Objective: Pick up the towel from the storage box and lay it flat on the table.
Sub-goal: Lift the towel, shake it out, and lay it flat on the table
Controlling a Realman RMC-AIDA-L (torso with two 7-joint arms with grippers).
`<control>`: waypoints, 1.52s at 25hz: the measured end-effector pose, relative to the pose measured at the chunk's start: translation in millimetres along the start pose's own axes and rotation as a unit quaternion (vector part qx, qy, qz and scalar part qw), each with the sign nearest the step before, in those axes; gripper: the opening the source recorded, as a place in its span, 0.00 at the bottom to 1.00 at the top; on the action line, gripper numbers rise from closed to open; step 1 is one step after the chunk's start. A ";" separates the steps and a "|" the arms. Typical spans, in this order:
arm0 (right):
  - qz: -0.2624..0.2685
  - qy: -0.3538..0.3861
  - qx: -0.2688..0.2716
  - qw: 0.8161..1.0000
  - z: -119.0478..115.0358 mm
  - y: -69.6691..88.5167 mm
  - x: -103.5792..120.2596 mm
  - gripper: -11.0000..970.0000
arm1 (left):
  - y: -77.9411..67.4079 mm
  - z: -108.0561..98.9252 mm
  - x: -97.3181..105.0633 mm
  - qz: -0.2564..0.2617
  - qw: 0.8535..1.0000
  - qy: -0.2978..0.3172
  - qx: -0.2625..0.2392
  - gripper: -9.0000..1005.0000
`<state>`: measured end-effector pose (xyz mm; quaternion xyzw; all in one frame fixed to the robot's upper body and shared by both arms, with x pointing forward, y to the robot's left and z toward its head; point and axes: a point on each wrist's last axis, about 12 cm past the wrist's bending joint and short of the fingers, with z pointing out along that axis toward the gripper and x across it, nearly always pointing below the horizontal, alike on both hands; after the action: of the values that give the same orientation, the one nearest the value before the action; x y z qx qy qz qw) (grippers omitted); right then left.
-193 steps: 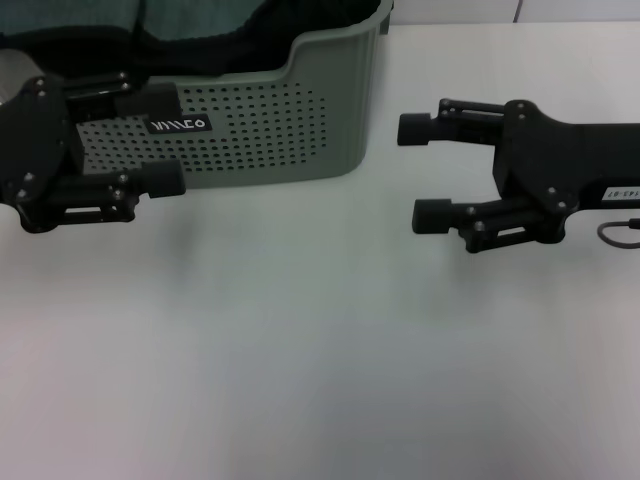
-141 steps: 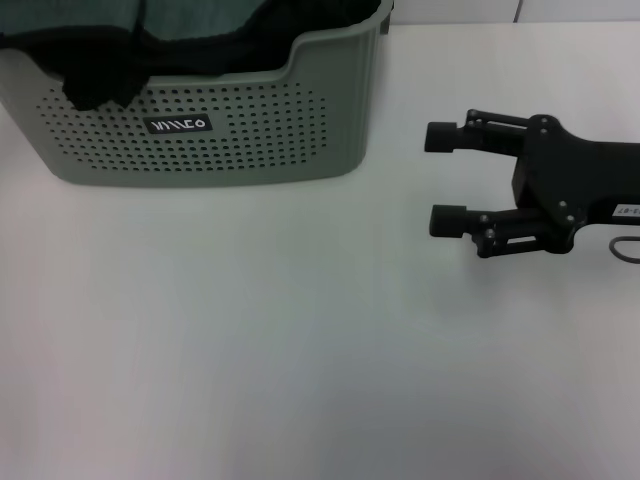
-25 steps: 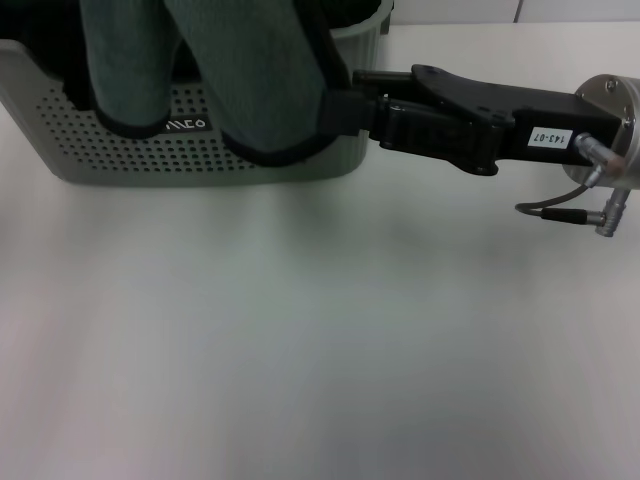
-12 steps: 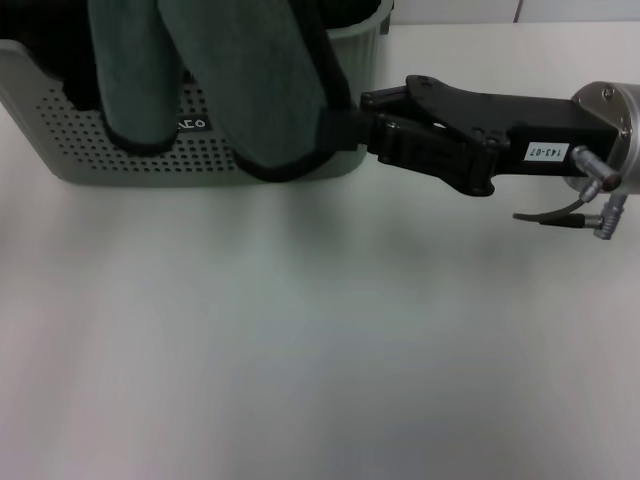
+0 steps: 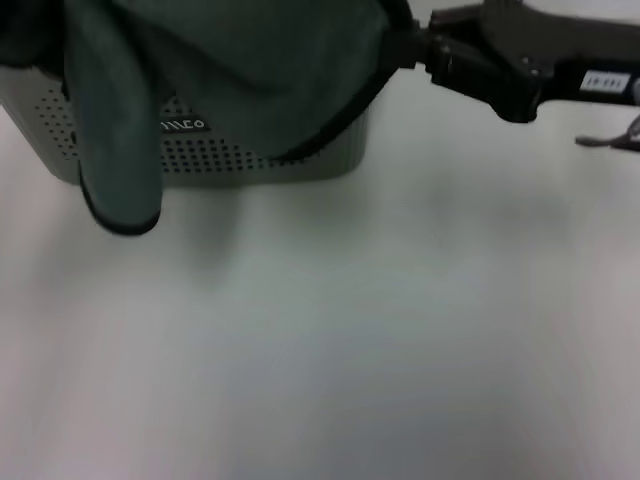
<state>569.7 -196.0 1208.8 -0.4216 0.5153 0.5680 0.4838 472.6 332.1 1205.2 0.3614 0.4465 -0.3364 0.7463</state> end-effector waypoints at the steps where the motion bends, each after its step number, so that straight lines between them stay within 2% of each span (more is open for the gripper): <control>1: -0.023 0.024 0.009 0.999 2.0 0.7 -10.1 0.02 | -2.6 -3.2 3.7 0.006 1.000 -0.003 0.000 0.10; 4: -0.091 0.086 0.036 0.992 9.8 1.7 -42.0 0.02 | -8.0 -8.3 11.8 0.012 1.000 -0.008 0.003 0.11; 9: -0.227 0.149 0.072 0.960 25.8 9.3 -109.0 0.02 | -18.6 -14.8 28.1 -0.001 1.000 -0.008 0.009 0.11; 13: -0.288 0.188 0.106 0.933 45.7 6.8 -151.3 0.02 | -25.8 -18.6 40.1 -0.013 1.000 -0.001 0.009 0.13; 17: -0.346 0.215 0.140 0.903 62.8 4.2 -179.9 0.03 | -27.6 -20.3 55.7 -0.032 0.999 0.004 -0.013 0.18; 22: -0.397 0.223 0.166 0.875 74.9 10.6 -198.5 0.03 | -32.8 -26.5 66.3 -0.021 0.999 0.008 -0.035 0.28; 26: -0.443 0.214 0.176 0.853 77.8 28.7 -209.5 0.03 | -34.8 -33.5 70.4 -0.033 0.998 0.008 -0.056 0.36; 28: -0.453 0.212 0.178 0.847 76.6 33.4 -211.6 0.03 | -31.5 -38.2 68.9 -0.051 0.996 -0.001 -0.078 0.42; 30: -0.470 0.203 0.186 0.839 73.4 40.1 -216.0 0.03 | -24.0 -39.7 65.1 -0.096 0.991 -0.013 -0.089 0.50; 33: -0.483 0.181 0.195 0.834 68.1 46.0 -225.3 0.03 | -11.1 -37.0 59.4 -0.155 0.985 -0.020 -0.076 0.51; 38: -0.497 0.149 0.193 0.833 67.4 51.8 -235.6 0.04 | -1.9 -30.6 55.9 -0.188 0.981 -0.016 -0.039 0.52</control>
<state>561.5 -156.3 1456.0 -0.5988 0.4012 0.0704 0.6896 479.0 346.9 1143.5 0.2367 0.5072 -0.4587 0.6902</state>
